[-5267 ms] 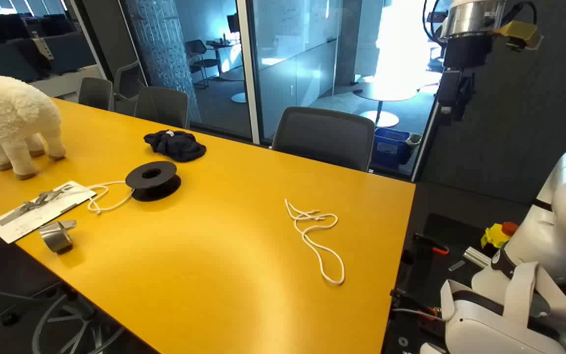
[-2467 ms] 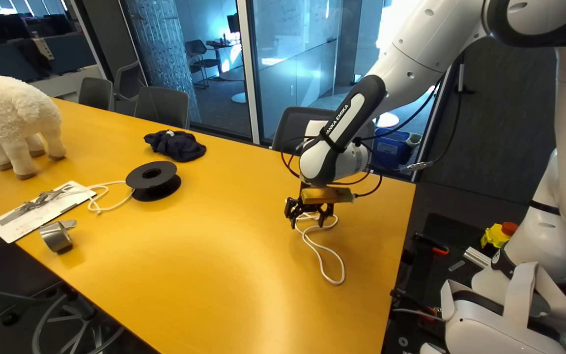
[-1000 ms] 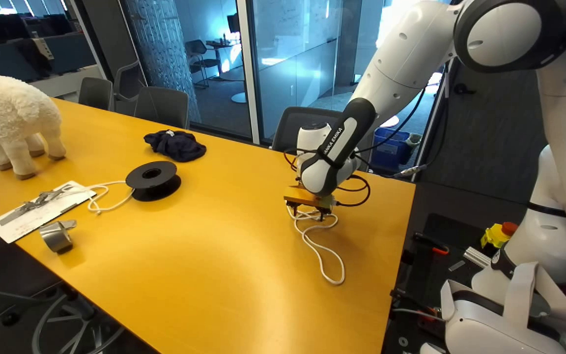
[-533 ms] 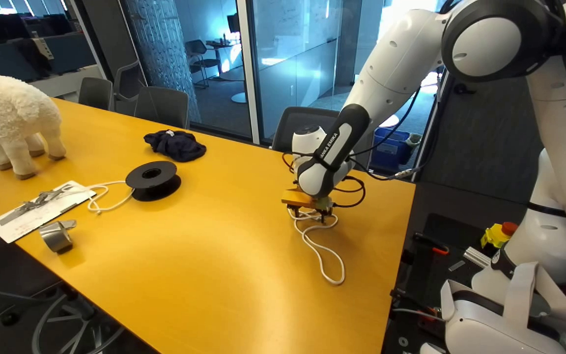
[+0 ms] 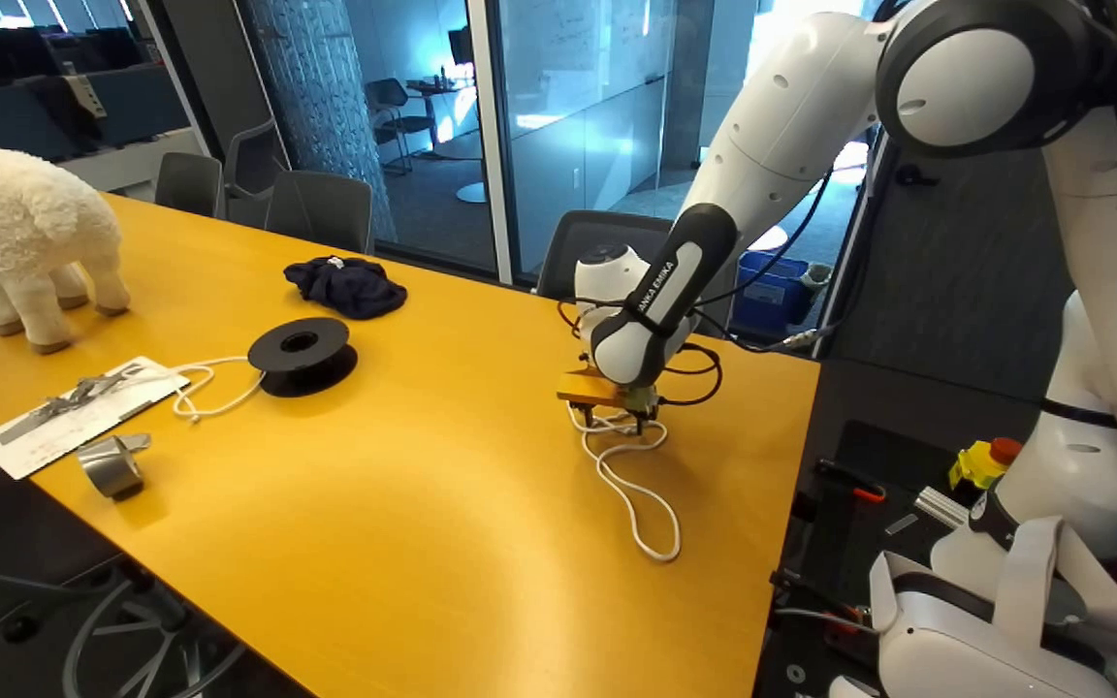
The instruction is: Move the rope to the right
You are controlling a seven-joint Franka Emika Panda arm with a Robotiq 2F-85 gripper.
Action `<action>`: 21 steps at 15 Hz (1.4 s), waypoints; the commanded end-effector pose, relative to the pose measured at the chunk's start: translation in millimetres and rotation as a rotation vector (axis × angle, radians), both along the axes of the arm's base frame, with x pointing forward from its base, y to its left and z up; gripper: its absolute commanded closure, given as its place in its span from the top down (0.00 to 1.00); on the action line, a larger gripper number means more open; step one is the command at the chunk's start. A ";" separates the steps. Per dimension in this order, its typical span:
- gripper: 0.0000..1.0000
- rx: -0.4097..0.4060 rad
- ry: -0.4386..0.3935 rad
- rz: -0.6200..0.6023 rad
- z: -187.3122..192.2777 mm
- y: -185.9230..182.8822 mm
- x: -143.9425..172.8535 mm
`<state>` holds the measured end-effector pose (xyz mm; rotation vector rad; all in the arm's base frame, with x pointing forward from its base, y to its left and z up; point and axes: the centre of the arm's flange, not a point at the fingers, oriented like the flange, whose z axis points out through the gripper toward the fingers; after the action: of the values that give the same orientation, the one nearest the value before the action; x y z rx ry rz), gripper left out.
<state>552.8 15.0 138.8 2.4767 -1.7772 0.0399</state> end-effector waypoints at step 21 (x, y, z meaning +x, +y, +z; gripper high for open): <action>1.00 0.042 0.004 0.008 12.6 -6.5 -14.1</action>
<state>537.6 13.1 147.6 2.4967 -1.7929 -0.0050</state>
